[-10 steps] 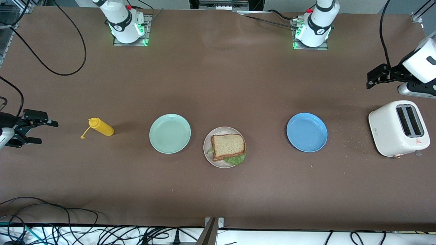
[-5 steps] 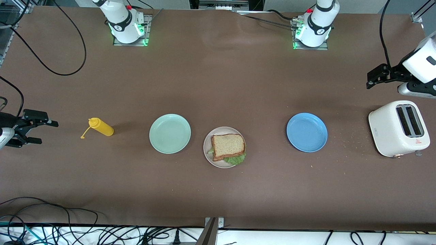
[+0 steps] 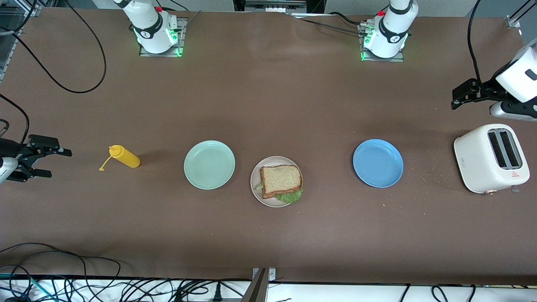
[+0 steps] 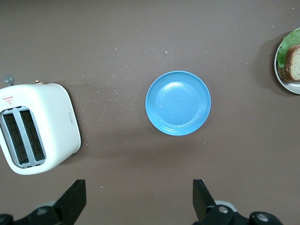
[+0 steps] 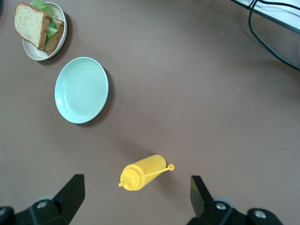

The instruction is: Make sandwich on beige plate with both arms

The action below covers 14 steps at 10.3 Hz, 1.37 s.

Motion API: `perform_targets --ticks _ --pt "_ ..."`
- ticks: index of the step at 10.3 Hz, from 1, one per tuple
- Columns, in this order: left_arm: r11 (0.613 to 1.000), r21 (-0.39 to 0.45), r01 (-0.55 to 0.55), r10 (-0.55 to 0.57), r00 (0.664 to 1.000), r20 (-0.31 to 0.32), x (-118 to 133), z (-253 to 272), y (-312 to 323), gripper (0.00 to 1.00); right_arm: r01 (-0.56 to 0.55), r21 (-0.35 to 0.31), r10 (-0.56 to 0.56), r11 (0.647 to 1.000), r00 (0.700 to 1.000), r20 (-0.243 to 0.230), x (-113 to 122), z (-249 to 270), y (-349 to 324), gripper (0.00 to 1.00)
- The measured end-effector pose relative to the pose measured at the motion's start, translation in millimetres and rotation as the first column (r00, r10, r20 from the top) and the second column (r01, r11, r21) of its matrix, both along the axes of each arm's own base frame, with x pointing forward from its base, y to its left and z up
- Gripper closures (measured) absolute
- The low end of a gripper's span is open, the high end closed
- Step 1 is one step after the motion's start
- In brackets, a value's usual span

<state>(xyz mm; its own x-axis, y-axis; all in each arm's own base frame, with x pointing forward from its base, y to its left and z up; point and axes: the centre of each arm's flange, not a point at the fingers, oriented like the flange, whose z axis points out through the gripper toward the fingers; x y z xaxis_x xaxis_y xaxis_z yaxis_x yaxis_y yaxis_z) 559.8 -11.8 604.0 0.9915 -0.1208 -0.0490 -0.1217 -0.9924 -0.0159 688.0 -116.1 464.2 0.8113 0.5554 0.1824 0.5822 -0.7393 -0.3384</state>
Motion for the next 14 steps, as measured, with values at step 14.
perform_targets --ticks 14 --pt "1.000 0.000 -0.002 0.002 1.000 -0.002 0.0 -0.4 0.8 0.00 0.359 -0.461 -0.436 0.811 0.898 -0.067 -10.8 61.8 112.8 0.00"
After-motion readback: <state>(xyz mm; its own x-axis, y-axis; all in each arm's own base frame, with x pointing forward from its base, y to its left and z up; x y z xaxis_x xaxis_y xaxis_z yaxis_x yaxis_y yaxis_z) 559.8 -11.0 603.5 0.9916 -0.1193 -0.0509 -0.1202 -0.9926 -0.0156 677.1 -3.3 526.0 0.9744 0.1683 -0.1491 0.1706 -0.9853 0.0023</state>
